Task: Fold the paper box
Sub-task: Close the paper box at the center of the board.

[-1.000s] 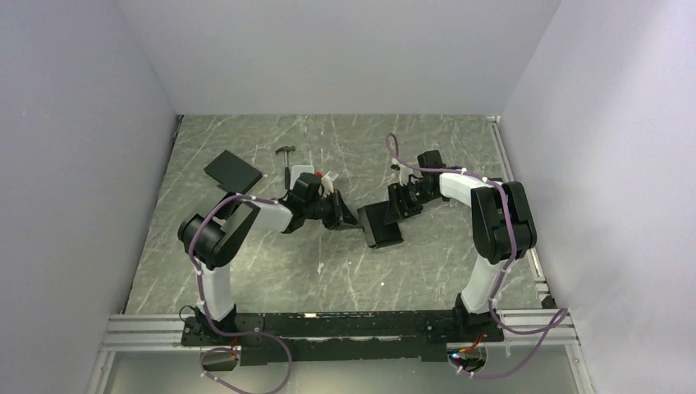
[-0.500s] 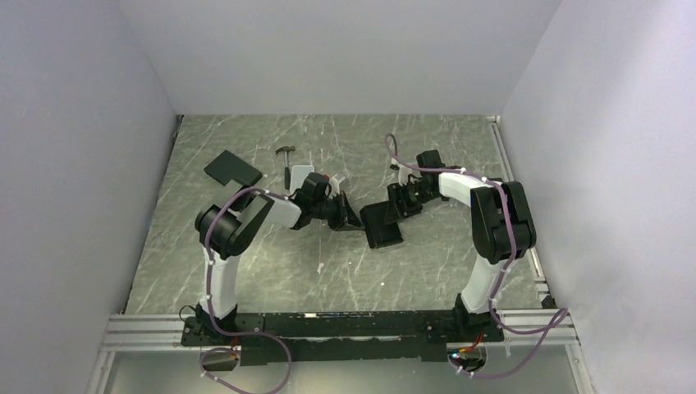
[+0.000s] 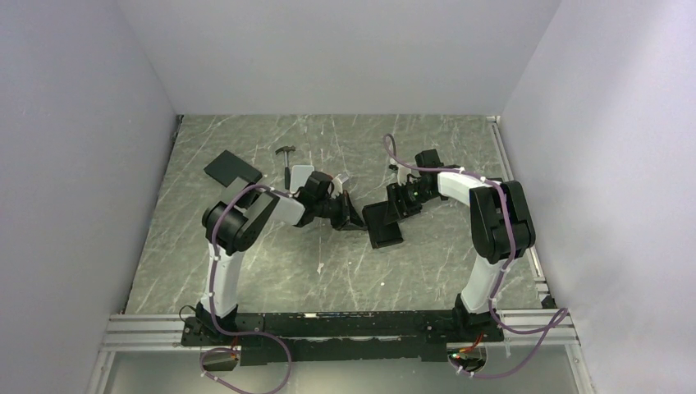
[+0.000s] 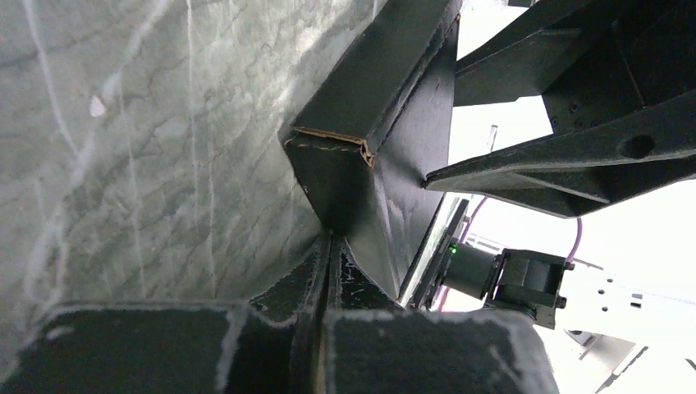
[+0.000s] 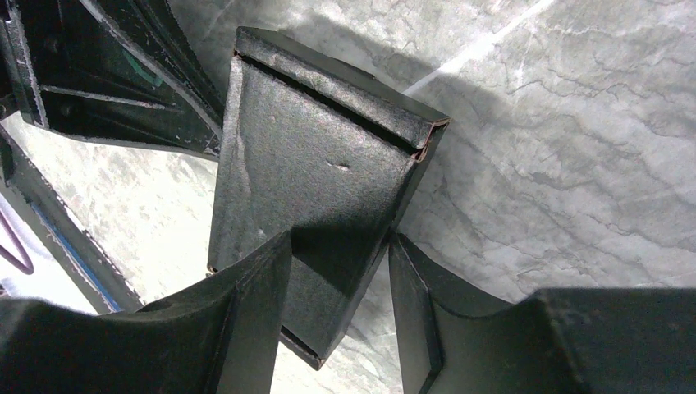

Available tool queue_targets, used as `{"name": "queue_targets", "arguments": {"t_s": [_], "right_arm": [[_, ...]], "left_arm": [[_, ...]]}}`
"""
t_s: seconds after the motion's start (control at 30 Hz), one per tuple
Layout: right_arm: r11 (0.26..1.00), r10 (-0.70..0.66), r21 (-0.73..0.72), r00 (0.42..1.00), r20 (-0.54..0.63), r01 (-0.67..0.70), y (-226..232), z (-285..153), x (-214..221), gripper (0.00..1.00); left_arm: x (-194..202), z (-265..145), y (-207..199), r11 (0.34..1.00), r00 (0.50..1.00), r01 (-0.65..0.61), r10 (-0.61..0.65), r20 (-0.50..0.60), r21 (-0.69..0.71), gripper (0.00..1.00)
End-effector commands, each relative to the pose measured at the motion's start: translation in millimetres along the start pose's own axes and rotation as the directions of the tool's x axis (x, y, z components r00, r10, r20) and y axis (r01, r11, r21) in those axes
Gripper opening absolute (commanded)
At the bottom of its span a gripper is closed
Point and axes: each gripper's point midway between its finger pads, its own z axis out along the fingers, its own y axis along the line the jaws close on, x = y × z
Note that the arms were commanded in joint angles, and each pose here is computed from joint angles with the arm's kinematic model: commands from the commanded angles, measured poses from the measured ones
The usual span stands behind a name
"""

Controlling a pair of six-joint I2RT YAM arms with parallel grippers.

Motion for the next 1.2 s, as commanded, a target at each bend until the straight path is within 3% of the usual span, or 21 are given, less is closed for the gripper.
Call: {"name": "queue_targets", "arguments": {"t_s": [0.0, 0.47, 0.87, 1.17], "right_arm": [[0.999, -0.025, -0.039, 0.997, -0.070, 0.022, 10.3, 19.2, 14.6, 0.49], [0.994, 0.019, -0.102, 0.994, -0.109, -0.030, 21.9, 31.2, 22.4, 0.49], [0.994, 0.017, -0.102, 0.990, -0.138, -0.031, 23.8, 30.1, 25.8, 0.48], [0.999, 0.004, -0.052, 0.996, -0.094, -0.009, 11.9, 20.3, 14.3, 0.56]], "left_arm": [[-10.7, 12.9, -19.0, 0.997, 0.999, -0.043, 0.042, 0.021, 0.058, 0.03], [-8.3, 31.1, -50.0, 0.986, 0.999, -0.047, 0.047, 0.005, 0.157, 0.03], [-19.8, 29.2, -48.6, 0.985, 0.999, -0.005, -0.004, 0.050, 0.175, 0.04], [-18.2, 20.7, -34.1, 0.989, 0.997, 0.023, -0.032, 0.066, 0.144, 0.05]]}}
